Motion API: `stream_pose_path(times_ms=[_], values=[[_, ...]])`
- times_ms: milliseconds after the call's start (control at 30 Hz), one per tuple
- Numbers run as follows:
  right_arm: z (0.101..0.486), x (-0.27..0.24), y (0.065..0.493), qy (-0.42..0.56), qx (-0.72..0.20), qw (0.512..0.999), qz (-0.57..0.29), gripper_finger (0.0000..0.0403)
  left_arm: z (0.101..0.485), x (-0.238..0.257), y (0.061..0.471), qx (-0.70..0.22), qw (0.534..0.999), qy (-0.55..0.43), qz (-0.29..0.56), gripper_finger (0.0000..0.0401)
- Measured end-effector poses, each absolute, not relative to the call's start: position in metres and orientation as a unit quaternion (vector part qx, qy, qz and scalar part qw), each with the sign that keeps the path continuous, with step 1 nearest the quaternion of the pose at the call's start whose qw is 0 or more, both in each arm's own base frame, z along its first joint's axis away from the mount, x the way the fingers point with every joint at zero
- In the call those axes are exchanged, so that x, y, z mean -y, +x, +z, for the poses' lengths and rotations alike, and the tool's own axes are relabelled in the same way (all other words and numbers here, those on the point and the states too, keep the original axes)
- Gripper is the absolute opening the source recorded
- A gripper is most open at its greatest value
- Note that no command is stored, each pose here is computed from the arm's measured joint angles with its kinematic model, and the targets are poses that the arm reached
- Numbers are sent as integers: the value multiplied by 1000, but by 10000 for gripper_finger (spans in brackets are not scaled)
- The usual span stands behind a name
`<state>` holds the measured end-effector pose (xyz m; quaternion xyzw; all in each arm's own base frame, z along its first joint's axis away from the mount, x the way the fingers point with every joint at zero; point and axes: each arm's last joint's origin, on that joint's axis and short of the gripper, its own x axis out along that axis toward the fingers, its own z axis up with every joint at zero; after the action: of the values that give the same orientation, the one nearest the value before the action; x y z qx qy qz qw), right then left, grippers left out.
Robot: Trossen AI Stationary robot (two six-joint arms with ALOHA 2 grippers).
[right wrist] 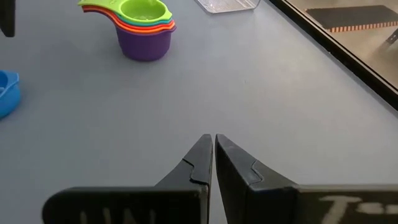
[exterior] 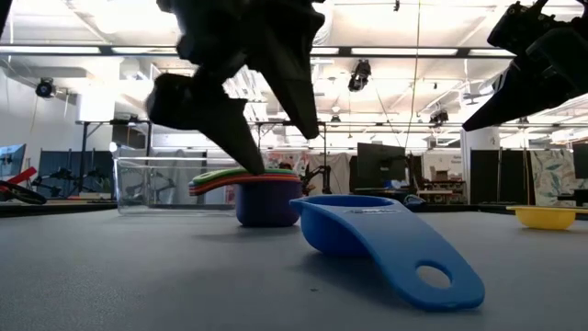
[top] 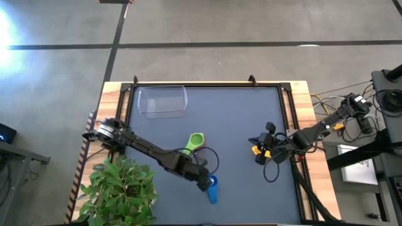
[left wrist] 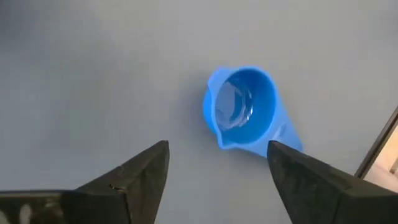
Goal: Nest measuring cups in basket
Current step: Stack the blue measuring cup on top of the green measuring cup
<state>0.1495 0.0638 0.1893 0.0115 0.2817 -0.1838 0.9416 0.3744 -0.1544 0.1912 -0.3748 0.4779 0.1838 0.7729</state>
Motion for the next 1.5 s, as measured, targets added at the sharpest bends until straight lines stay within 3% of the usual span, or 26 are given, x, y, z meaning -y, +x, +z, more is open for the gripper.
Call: stream_pose_path(times_ms=[733, 1500], values=[[189, -64, 150, 10, -282, 942, -183, 9, 146, 174, 381, -469, 745, -415, 228, 258], [189, -64, 150, 10, -282, 942, -184, 9, 157, 159, 385, -460, 769, -386, 220, 235]])
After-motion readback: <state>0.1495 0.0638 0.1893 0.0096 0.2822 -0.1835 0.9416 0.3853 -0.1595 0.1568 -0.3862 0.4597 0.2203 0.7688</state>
